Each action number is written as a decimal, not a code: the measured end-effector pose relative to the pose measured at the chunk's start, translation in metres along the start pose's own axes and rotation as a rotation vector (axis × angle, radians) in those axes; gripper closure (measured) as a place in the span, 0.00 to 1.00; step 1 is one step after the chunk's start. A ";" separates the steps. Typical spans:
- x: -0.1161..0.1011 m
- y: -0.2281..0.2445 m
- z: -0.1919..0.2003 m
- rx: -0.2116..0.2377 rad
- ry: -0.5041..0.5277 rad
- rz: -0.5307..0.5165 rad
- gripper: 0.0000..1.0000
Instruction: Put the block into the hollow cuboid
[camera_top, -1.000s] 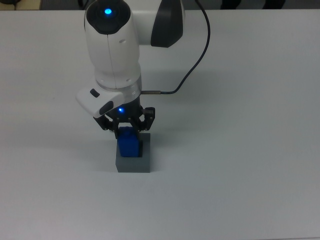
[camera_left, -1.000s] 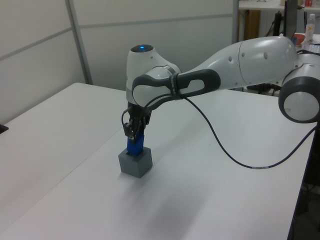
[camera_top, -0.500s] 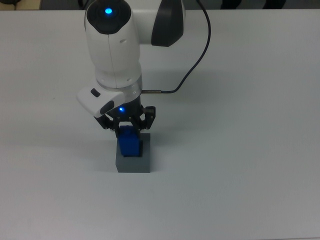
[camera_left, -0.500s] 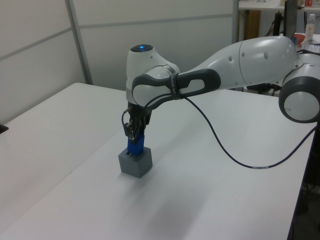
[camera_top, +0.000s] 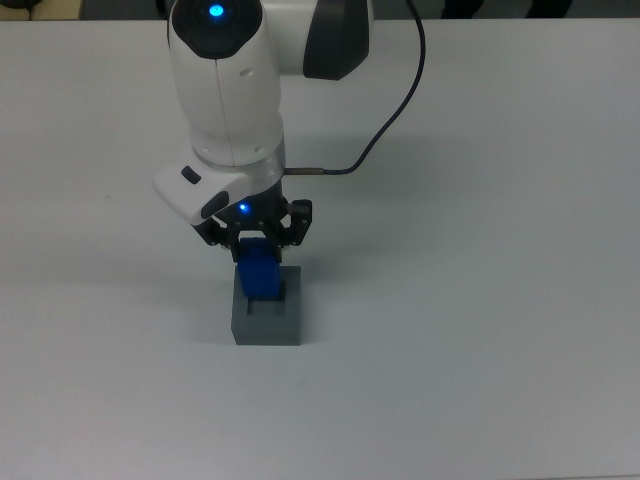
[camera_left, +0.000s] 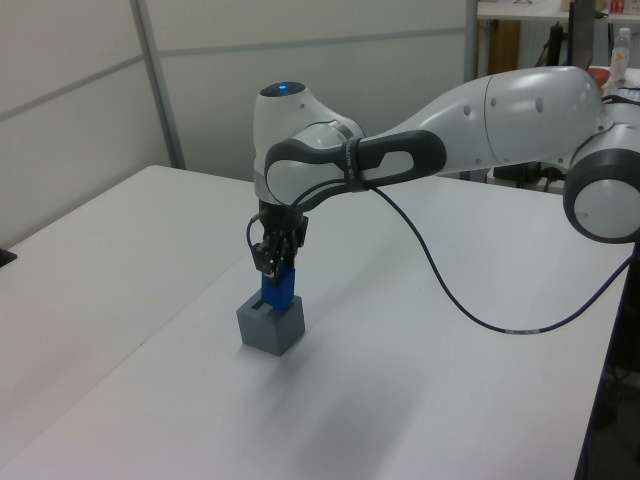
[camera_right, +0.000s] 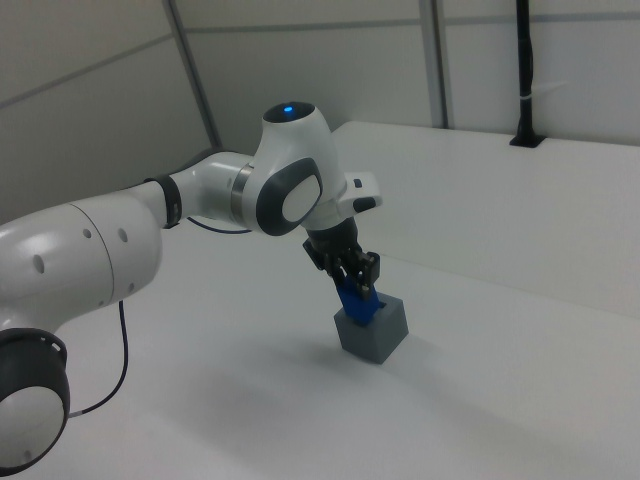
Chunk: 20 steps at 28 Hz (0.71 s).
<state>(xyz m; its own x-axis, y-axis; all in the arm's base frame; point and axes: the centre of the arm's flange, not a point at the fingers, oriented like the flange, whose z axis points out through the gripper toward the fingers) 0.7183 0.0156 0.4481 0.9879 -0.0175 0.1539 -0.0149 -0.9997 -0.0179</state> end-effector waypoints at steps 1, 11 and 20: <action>0.000 0.000 0.000 0.000 0.000 0.000 0.49; 0.002 0.000 0.000 0.000 0.020 0.000 0.49; 0.008 0.000 0.011 0.000 0.052 0.000 0.49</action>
<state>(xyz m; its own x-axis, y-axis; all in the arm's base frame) 0.7276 0.0156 0.4387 0.9785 -0.0187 0.2053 -0.0153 -0.9997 -0.0180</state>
